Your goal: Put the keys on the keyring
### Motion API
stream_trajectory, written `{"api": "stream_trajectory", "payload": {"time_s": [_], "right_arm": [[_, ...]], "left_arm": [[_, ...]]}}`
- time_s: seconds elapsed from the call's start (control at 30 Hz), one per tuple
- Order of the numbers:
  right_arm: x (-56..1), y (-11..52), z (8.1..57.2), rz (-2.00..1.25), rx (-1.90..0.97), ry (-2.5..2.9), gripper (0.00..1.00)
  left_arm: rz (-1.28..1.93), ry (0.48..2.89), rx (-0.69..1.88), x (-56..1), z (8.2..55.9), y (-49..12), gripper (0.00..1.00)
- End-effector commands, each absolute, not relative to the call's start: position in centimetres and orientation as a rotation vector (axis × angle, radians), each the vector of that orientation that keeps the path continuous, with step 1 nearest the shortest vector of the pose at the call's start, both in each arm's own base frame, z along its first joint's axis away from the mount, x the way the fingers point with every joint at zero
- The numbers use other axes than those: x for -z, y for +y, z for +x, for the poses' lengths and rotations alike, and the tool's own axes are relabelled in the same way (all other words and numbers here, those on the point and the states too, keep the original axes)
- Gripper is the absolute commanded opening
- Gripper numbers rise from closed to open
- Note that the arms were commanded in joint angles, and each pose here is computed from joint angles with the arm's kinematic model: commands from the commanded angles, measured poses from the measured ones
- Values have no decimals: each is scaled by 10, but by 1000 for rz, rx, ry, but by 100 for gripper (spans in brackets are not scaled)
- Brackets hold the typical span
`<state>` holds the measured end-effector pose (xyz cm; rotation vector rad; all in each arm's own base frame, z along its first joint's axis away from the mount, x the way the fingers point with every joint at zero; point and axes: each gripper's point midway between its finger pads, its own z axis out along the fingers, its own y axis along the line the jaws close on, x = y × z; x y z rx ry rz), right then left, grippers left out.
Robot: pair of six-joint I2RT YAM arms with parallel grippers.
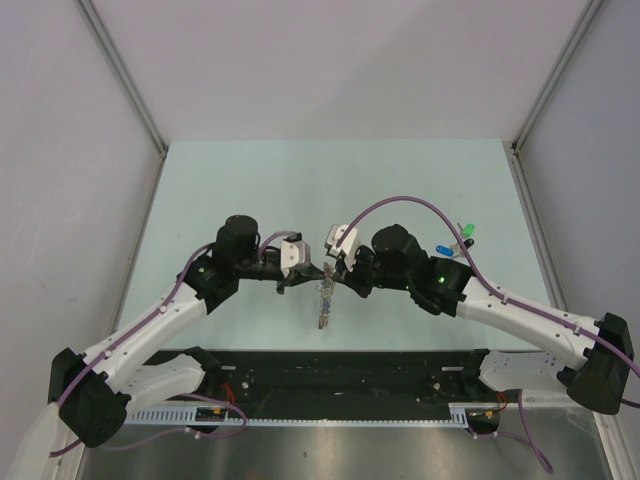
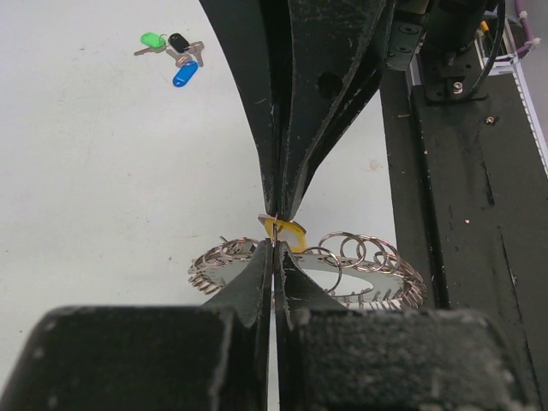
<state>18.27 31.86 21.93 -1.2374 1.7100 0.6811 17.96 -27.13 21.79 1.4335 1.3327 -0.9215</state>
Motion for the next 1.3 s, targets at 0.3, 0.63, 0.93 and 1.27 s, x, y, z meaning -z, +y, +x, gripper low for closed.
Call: {"api": "stream_trajectory", "payload": {"time_s": [0.3, 0.63, 0.93, 1.27], "right_arm": [[-244, 326, 191, -1170, -694, 1655, 0], [-248, 329, 191, -1171, -706, 1633, 0], [-249, 332, 190, -1179, -722, 1620, 0], [-246, 340, 182, -1219, -751, 1603, 0]], "left_arm": [[1469, 1227, 973, -238, 169, -279, 0], [1488, 1235, 992, -234, 167, -281, 0], [1498, 1235, 1004, -232, 164, -284, 0], [1502, 1235, 1008, -232, 163, -285, 0]]}}
